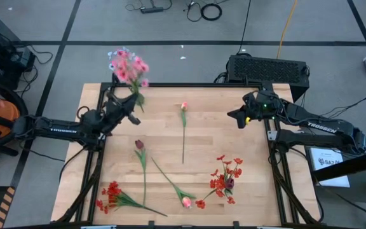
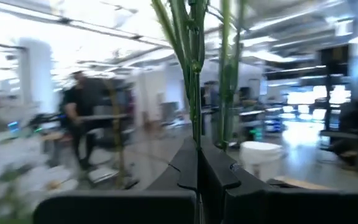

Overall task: Sort flowers into vase by color
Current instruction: Put the pink flowers into the green vase

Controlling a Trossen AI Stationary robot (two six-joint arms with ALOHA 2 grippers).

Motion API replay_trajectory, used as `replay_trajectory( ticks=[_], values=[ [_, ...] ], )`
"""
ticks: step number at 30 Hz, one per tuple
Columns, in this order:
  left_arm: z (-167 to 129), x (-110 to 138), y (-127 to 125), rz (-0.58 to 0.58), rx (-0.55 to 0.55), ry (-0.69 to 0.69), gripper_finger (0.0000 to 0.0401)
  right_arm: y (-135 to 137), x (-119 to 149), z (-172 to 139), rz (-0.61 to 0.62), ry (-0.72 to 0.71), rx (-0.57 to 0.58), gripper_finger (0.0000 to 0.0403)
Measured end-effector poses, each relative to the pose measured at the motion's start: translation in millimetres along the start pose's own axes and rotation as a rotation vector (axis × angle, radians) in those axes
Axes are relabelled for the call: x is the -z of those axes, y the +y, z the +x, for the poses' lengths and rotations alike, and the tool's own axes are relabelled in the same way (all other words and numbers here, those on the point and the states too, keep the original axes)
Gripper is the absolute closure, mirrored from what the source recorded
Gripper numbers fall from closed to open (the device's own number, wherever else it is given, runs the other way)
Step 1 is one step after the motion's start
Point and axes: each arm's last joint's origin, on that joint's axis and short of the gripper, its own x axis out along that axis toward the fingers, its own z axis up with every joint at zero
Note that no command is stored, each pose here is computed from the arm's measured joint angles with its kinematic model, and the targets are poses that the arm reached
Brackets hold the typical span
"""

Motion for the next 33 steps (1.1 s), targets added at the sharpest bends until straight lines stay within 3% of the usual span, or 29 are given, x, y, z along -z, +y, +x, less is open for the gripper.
replay_trajectory(
  ticks=[7, 11, 18, 33],
  values=[
    [1.9, -0.3, 6.0, 0.1, -0.083, 0.007, 0.0401, -1.3, -1.0, -0.1, -0.008, -0.032, 0.047, 0.0403],
    [2.4, 5.6, 16.0, 0.121, -0.193, 0.026, 0.0401, -1.3, -1.0, -0.1, -0.009, -0.032, 0.047, 0.0403],
    [-7.5, 15.0, 41.5, 0.086, -0.316, -0.104, 0.0401, -1.3, -0.9, 0.0, -0.004, -0.032, 0.046, 0.0403],
    [-5.9, 21.2, 68.9, 0.096, -0.288, -0.201, 0.0401, -1.4, -1.0, -0.1, 0.015, -0.034, 0.047, 0.0403]
  ],
)
